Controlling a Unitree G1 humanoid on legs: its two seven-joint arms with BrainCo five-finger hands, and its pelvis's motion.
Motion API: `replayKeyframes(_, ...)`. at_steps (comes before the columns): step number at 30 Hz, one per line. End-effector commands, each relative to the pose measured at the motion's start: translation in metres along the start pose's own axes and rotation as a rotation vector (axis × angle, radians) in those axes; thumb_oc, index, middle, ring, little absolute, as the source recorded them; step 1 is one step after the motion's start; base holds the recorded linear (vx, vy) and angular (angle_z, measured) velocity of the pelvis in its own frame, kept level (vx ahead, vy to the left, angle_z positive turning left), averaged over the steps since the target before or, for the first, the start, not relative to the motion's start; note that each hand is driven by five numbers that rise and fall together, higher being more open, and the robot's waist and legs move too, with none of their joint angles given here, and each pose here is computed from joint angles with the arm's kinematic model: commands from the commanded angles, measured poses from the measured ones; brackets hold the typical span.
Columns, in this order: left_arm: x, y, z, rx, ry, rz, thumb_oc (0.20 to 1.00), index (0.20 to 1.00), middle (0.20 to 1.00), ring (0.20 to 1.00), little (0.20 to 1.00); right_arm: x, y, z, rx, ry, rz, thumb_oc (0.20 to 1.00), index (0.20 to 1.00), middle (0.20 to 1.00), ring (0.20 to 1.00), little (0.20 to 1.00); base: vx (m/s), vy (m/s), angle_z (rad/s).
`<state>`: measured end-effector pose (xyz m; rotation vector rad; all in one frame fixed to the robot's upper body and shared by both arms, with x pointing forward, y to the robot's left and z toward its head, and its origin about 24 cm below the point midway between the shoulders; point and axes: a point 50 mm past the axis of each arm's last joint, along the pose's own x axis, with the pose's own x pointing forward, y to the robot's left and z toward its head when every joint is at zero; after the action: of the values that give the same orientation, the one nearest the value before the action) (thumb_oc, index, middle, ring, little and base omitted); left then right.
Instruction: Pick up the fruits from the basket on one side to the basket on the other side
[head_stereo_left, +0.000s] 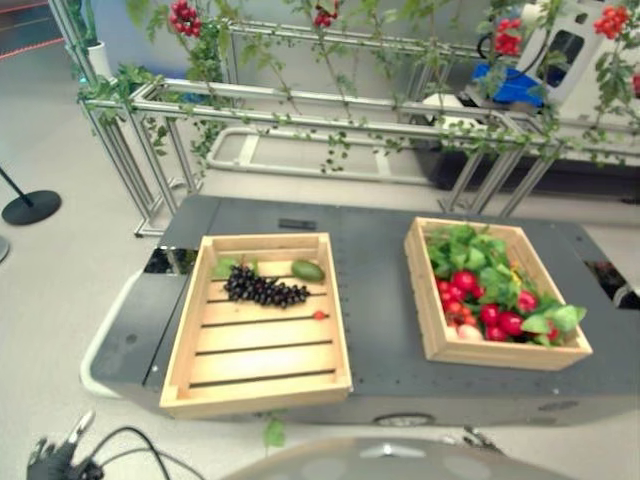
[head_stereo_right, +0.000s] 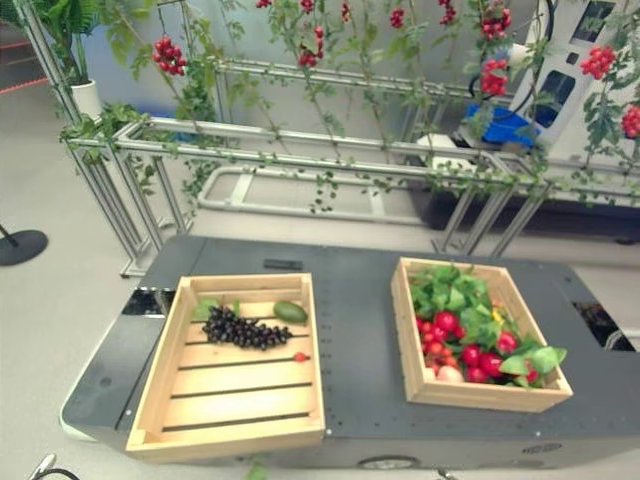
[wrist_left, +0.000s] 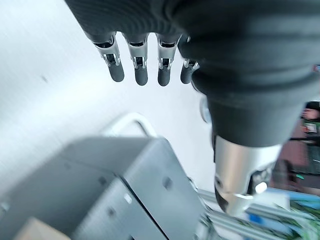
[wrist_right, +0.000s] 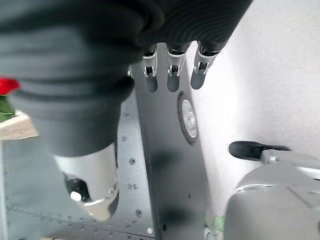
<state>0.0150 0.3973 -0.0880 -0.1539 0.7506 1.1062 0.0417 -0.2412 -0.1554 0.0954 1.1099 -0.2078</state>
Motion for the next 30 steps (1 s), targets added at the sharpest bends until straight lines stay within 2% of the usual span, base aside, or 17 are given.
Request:
replayKeyframes(1, -0.002, 0.015, -0.012, 0.177, 0.1, 0.039, 1.0, 1.0, 1.0, 1.0, 1.0, 0.005, 0.004, 0.039, -0.058, -0.137, 0.038, 1.0, 1.0, 1.0, 1.0, 1.0, -0.04, 0.001, 0.01)
replayKeyframes(4, -0.018, 0.014, -0.059, 0.376, 0.317, -0.042, 1.0, 1.0, 1.0, 1.0, 1.0, 0.004, 0.005, 0.047, -0.095, -0.161, 0.054, 1.0, 1.0, 1.0, 1.0, 1.0, -0.02, 0.008, -0.07)
replayKeyframes(6, -0.035, 0.007, -0.093, 0.438, 0.459, -0.112, 1.0, 1.0, 1.0, 1.0, 1.0, 0.003, 0.001, 0.026, -0.103, -0.084, 0.04, 1.0, 1.0, 1.0, 1.0, 1.0, -0.01, 0.01, -0.03)
replayKeyframes(8, -0.04, 0.001, -0.103, 0.462, 0.486, -0.142, 1.0, 1.0, 1.0, 1.0, 1.0, 0.004, -0.003, 0.019, -0.109, -0.04, 0.02, 1.0, 1.0, 1.0, 1.0, 1.0, -0.01, 0.015, -0.01)
replayKeyframes(9, -0.048, -0.013, -0.116, 0.526, 0.528, -0.223, 1.0, 1.0, 1.0, 1.0, 1.0, 0.007, -0.009, 0.016, -0.118, 0.012, -0.018, 1.0, 1.0, 1.0, 1.0, 1.0, 0.0, 0.027, -0.03)
replayKeyframes(17, -0.056, -0.066, -0.126, 0.664, 0.52, -0.439, 1.0, 1.0, 1.0, 1.0, 1.0, 0.017, 0.001, 0.021, -0.143, 0.082, -0.027, 1.0, 1.0, 1.0, 1.0, 1.0, 0.0, 0.004, 0.0)
replayKeyframes(26, -0.058, -0.09, -0.124, 0.685, 0.489, -0.505, 1.0, 1.0, 1.0, 1.0, 1.0, 0.019, 0.008, 0.021, -0.152, 0.108, -0.021, 1.0, 1.0, 1.0, 1.0, 1.0, 0.0, 0.0, 0.0)
replayKeyframes(30, -0.055, -0.1, -0.118, 0.698, 0.456, -0.528, 1.0, 1.0, 1.0, 1.0, 1.0, 0.013, -0.01, 0.007, -0.128, 0.163, -0.067, 1.0, 1.0, 1.0, 1.0, 1.0, 0.0, 0.0, 0.0)
